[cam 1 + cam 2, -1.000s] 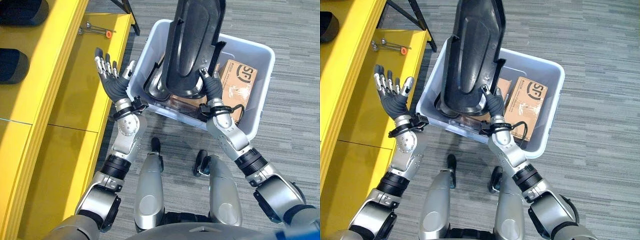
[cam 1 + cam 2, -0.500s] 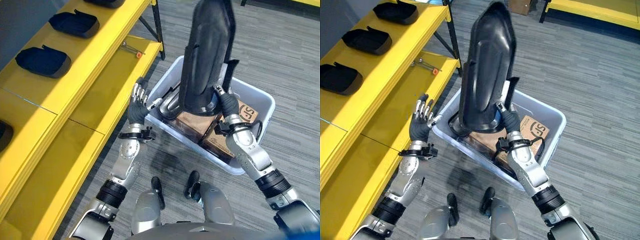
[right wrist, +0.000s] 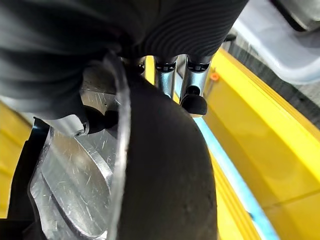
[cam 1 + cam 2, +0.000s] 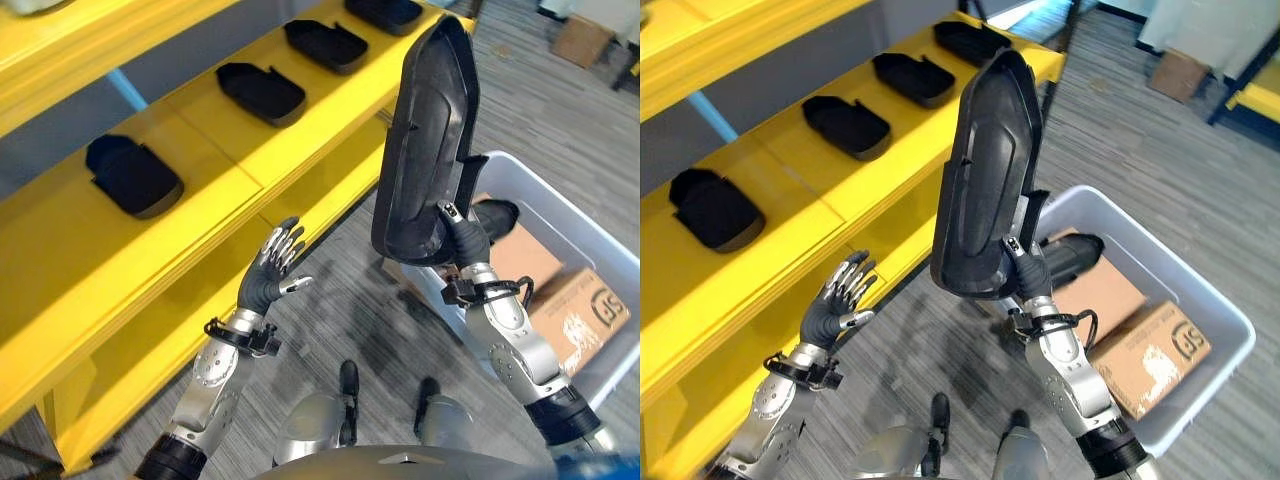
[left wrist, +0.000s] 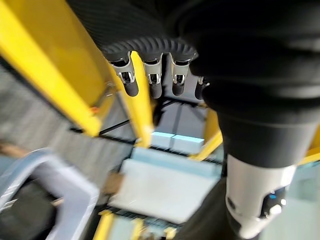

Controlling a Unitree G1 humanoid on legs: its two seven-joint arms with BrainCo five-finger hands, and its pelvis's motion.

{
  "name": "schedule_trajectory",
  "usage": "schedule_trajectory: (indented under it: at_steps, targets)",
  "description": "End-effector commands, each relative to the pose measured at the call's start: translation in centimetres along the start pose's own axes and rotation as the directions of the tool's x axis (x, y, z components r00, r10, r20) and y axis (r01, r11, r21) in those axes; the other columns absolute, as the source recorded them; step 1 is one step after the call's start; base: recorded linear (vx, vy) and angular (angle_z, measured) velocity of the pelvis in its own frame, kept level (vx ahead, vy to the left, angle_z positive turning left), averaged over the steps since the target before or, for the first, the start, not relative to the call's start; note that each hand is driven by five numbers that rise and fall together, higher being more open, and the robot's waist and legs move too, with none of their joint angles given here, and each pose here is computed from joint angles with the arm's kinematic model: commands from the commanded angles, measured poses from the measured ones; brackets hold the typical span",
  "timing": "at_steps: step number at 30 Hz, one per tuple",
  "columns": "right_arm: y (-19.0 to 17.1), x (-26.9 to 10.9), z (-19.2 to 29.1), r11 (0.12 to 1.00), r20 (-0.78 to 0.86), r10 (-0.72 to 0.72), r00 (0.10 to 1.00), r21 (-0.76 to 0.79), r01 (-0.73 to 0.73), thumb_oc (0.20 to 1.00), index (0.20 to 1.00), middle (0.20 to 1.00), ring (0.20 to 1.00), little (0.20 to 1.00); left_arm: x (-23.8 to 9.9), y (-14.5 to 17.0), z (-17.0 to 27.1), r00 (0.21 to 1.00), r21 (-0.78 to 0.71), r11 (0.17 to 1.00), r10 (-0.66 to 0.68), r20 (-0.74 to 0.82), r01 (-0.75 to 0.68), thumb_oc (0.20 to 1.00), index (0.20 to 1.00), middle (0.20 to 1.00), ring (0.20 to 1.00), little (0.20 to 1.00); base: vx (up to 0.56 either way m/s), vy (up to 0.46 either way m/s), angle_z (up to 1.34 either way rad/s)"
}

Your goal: Move parts from the plastic box to the shelf.

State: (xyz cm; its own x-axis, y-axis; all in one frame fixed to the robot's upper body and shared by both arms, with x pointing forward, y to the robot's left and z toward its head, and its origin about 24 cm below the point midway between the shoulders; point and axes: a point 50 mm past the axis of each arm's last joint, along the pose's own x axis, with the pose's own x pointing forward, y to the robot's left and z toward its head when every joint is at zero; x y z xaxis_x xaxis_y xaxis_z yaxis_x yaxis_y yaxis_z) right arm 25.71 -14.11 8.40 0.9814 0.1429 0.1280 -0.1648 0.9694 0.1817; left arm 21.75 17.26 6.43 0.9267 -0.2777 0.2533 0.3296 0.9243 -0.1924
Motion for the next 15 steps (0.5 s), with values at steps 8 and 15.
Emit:
schedule_trajectory:
  at_steps: [8, 15]
  targets:
    - [-0.3, 1.7, 2.7, 0.998, 0.189, 0.05, 0.981, -0.041, -0.043, 0.2, 0.2, 0.2, 0.2, 0.2, 1.8, -0.5, 2.5, 0.979, -0.026, 0.988, -0.145, 0.146, 0.15, 1.0, 1.0, 1.0, 1.0, 1.0, -0.15, -0.097, 0.81]
    - [-0.1, 2.8, 3.6, 0.984, 0.16, 0.158, 0.974, -0.109, -0.142, 0.2, 0.2, 0.2, 0.2, 0.2, 1.6, -0.9, 2.6, 0.976, -0.101, 0.985, -0.118, 0.182, 0.138, 1.0, 1.0, 1.0, 1.0, 1.0, -0.13, 0.379, 0.52]
